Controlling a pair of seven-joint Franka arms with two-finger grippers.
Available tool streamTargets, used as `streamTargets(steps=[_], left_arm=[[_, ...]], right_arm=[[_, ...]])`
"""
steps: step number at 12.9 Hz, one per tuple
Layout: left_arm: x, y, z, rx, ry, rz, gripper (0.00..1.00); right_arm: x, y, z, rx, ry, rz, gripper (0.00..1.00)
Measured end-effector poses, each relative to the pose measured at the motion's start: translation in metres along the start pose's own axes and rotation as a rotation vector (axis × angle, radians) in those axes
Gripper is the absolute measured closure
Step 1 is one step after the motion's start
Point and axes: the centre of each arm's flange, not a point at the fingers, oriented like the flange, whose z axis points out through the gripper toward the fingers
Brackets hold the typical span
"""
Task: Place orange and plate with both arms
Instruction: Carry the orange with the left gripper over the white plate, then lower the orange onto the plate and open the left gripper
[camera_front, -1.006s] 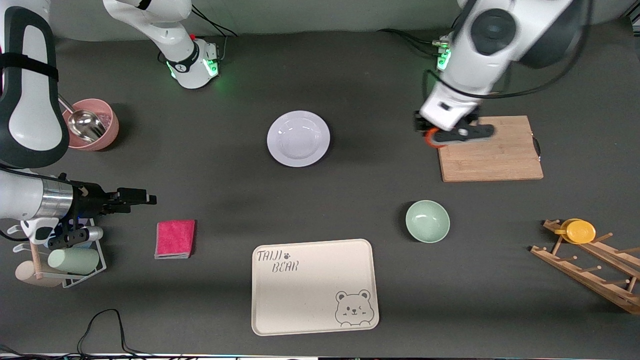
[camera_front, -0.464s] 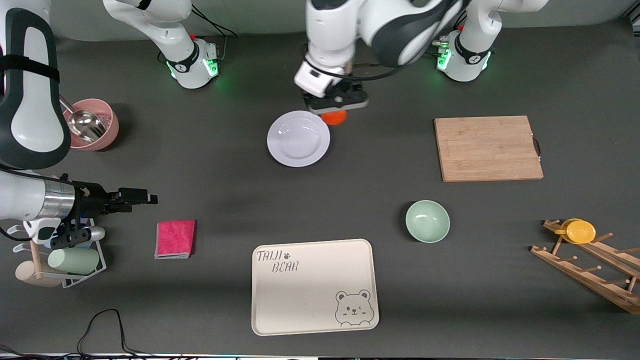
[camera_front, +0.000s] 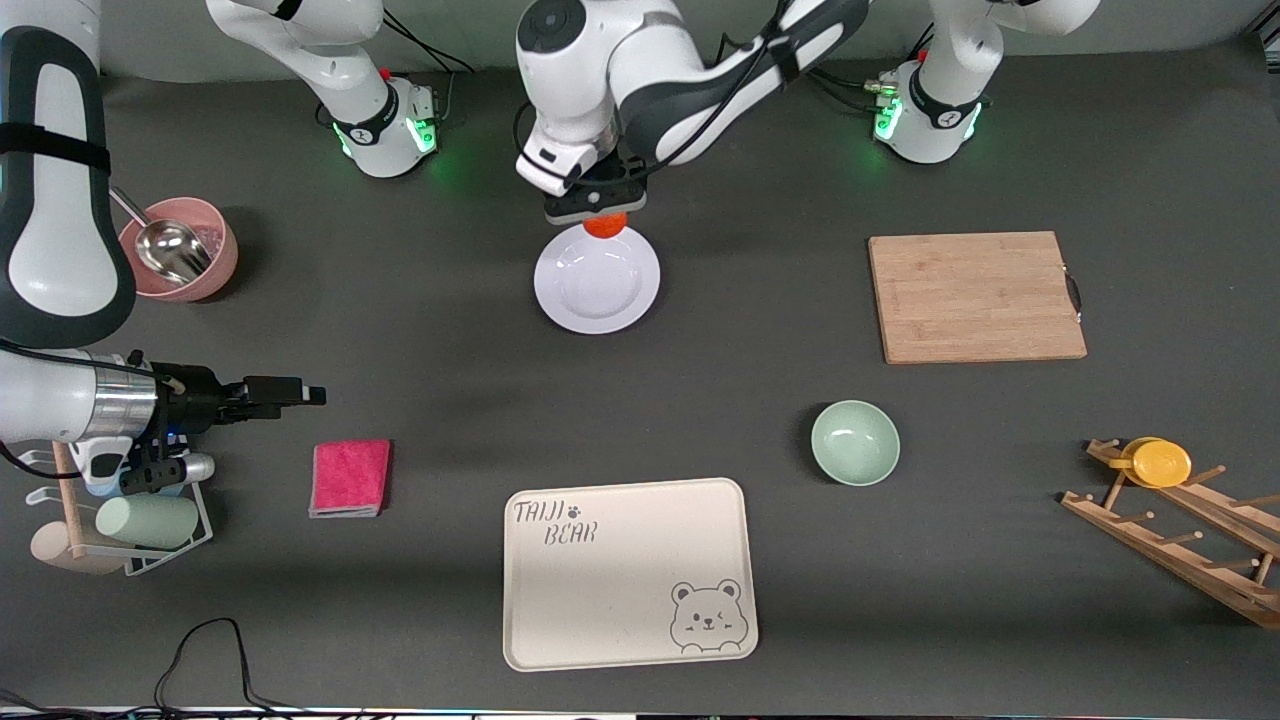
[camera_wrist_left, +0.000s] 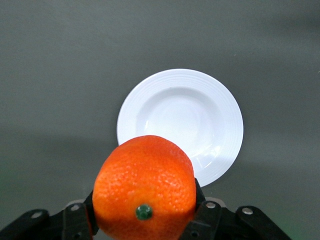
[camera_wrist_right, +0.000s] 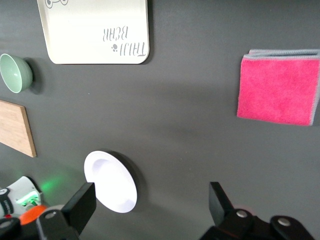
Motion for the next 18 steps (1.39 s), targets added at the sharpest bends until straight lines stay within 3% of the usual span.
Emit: streamTargets(steps=[5, 11, 18], left_arm=[[0.020, 0.017, 0.079, -0.017, -0.003, -0.009, 0.32], [0.015, 0.026, 0.151, -0.002, 0.005, 0.005, 0.32], [-0.001, 0.031, 0.185, 0.002, -0.001, 0.017, 0.32]], right_arm=[[-0.003, 0.010, 0.015, 0.079, -0.016, 0.013, 0.00], [-0.006, 0.025, 0.013, 0.088, -0.012, -0.001, 0.00], [-0.006, 0.026, 0.014, 0.088, -0.013, -0.008, 0.00]])
